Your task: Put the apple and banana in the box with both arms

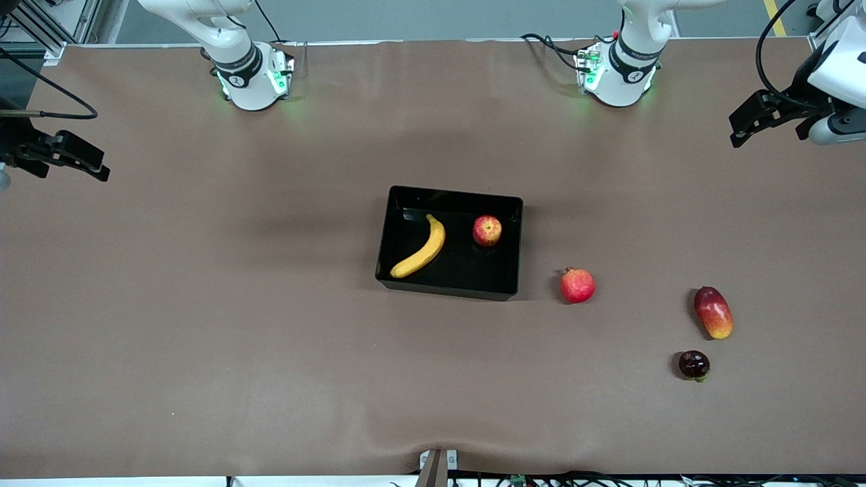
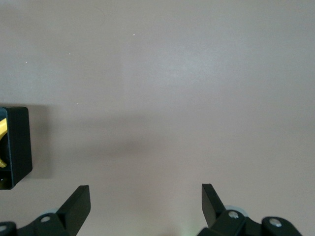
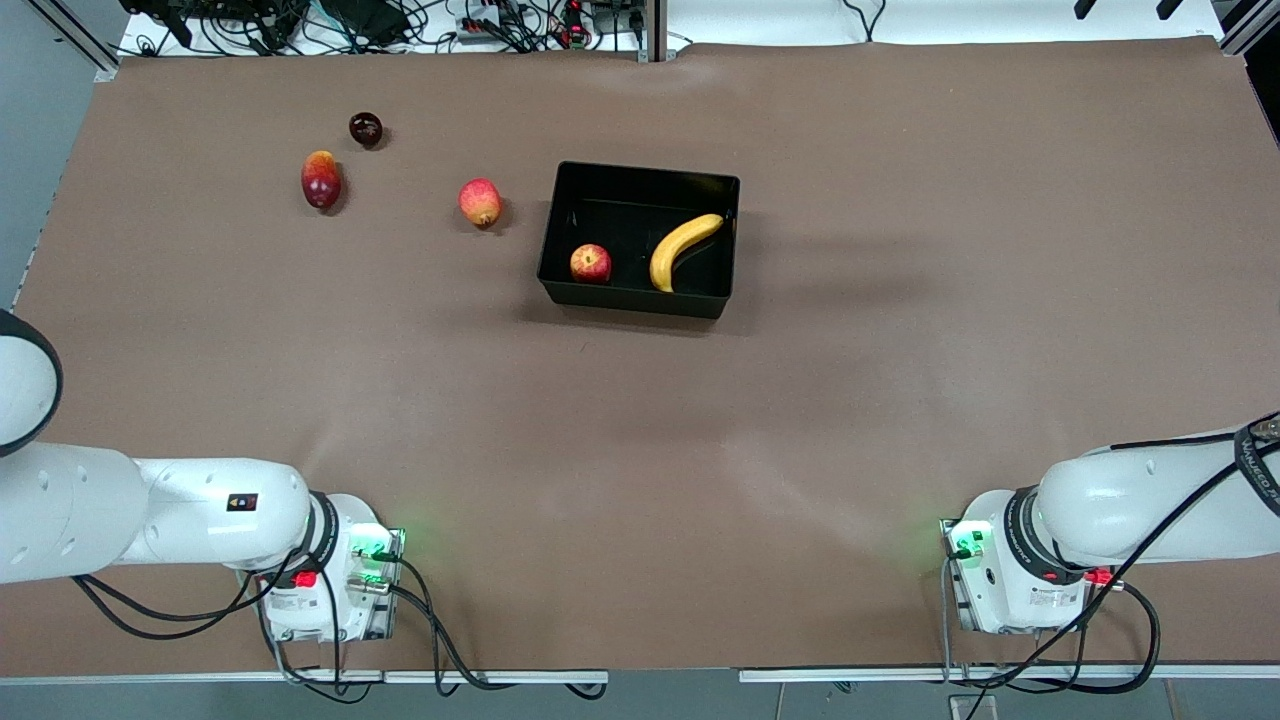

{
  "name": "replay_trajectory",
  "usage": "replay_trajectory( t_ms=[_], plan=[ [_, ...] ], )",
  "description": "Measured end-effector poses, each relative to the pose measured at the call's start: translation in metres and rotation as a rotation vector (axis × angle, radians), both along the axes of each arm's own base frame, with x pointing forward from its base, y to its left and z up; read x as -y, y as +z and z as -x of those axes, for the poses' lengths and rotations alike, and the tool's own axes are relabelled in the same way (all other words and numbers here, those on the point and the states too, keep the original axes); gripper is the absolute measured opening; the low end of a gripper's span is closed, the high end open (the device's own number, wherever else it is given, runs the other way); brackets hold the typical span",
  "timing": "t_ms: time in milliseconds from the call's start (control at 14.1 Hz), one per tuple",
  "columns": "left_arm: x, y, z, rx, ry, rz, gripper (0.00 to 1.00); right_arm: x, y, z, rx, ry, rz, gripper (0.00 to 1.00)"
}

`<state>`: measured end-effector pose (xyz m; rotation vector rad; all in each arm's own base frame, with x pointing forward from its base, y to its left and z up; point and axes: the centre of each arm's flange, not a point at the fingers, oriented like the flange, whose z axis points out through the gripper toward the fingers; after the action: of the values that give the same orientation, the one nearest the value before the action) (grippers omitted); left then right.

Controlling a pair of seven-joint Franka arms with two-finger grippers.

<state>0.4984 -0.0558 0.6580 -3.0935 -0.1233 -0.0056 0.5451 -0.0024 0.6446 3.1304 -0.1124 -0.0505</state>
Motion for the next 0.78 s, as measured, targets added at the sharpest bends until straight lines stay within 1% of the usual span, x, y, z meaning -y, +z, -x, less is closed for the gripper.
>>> replay_trajectory(
  t_ms=[142, 354, 779],
  plan=[
    [-0.008, -0.003, -0.003, -0.005, 0.02, 0.031, 1.0, 0.0, 0.0, 0.0, 0.0, 0.0, 0.0, 1.0],
    [-0.019, -0.004, -0.008, -0.004, 0.039, 0.035, 1.0, -0.001, 0.0, 0.0, -0.001, 0.002, 0.0, 1.0],
    [-0.017, -0.01, -0.018, -0.015, 0.035, 0.037, 1.0, -0.001, 0.0, 0.0, -0.001, 0.002, 0.0, 1.0]
  ],
)
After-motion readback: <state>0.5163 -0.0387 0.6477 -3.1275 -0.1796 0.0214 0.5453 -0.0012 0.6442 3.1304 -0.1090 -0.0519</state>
